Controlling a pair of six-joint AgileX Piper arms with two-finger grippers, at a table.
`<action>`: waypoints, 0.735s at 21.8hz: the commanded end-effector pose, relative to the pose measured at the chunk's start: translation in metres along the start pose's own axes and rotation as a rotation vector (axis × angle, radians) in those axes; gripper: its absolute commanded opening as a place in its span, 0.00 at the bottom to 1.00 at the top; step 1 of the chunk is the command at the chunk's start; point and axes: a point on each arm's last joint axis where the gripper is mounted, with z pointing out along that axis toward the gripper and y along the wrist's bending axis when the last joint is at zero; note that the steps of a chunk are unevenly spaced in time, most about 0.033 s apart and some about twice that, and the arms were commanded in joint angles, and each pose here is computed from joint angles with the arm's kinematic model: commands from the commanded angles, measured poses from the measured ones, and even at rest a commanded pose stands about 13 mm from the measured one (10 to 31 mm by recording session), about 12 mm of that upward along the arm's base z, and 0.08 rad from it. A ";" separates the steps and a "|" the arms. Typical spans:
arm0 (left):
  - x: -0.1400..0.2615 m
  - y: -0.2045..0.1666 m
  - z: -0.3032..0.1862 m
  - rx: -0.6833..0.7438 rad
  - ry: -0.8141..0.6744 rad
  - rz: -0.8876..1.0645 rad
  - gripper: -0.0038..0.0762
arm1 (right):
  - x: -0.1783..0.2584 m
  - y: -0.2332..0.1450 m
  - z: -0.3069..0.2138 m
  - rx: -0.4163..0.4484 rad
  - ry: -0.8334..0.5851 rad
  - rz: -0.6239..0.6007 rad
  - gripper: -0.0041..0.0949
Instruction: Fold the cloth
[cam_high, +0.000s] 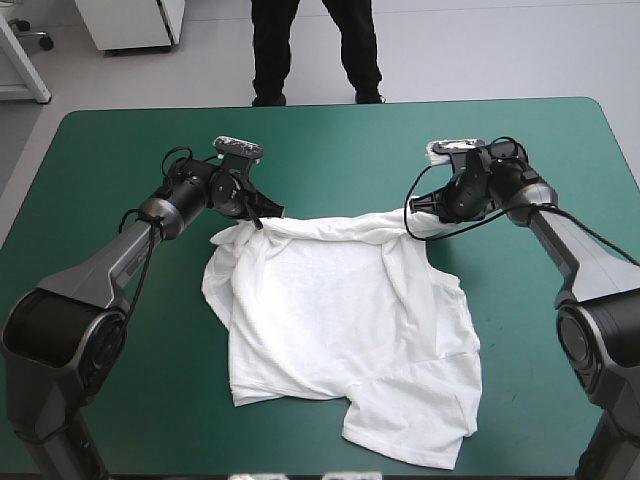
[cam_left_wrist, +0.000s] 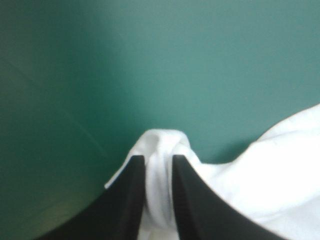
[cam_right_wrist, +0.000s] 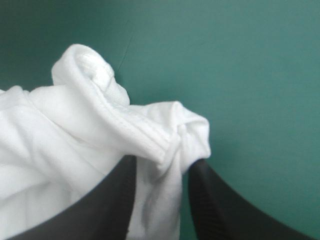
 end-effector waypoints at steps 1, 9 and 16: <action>-0.014 -0.002 -0.022 0.031 -0.092 -0.050 0.56 | -0.011 0.001 -0.026 -0.030 -0.100 0.002 0.64; -0.028 0.006 -0.077 -0.043 -0.075 0.018 0.86 | -0.025 0.002 -0.076 -0.039 -0.169 -0.015 0.59; -0.007 0.016 -0.185 -0.140 -0.093 0.041 0.86 | 0.004 -0.002 -0.161 -0.044 -0.168 -0.015 0.57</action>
